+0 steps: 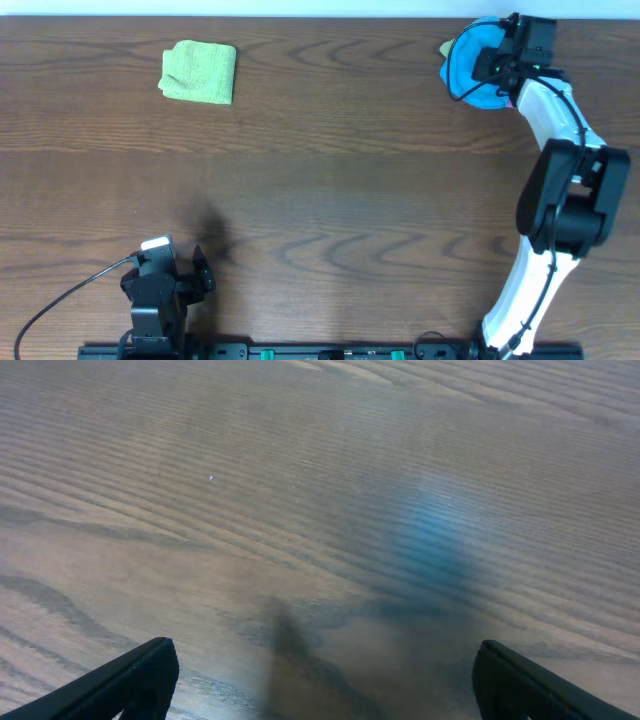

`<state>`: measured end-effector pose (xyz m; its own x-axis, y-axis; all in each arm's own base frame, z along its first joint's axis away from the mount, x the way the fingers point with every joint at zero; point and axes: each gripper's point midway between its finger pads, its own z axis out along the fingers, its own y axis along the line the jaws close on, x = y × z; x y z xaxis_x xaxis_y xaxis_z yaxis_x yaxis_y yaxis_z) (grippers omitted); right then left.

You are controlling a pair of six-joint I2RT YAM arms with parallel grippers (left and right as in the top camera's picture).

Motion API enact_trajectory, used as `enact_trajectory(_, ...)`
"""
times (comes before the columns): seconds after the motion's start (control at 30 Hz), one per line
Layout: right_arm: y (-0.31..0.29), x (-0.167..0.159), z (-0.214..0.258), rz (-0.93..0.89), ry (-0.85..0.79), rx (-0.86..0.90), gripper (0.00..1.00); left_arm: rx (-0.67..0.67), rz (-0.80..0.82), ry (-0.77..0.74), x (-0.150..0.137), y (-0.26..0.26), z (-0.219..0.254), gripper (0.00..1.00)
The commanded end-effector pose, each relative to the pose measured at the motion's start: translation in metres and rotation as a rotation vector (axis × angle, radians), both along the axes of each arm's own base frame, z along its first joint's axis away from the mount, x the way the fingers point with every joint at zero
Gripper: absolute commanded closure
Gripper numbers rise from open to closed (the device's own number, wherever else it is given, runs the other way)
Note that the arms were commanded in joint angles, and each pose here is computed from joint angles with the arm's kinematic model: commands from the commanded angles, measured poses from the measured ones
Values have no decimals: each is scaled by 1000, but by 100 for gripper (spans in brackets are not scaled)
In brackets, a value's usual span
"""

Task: Fold the cloth
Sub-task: 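Lift the blue cloth with the right gripper and drag it to table center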

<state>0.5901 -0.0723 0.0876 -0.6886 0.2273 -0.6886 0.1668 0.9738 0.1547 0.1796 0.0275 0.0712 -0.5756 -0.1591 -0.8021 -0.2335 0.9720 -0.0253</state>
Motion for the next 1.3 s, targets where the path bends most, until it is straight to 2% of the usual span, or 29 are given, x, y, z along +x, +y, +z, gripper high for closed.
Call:
enact_trajectory(0.0,-3,-1,93,15,-155,-42,99,12,-1,26,-2,1,-9,5)
enact_trajectory(0.17,1,-21,136,20,-181,-52,99,12,-1,26,-2,1,-9,5)
enact_trajectory(0.43,19,-71,153,58,-62,-39,99,12,-1,26,-2,1,-9,5)
enact_trajectory(0.83,125,-150,202,337,-7,-35,99,12,-1,26,-2,1,-9,5)
enact_trajectory(1.03,182,-189,210,471,30,-9,99,12,-1,26,-2,1,-9,5)
enact_trajectory(1.27,264,-233,208,679,86,102,99,12,0,26,-2,1,-9,5)
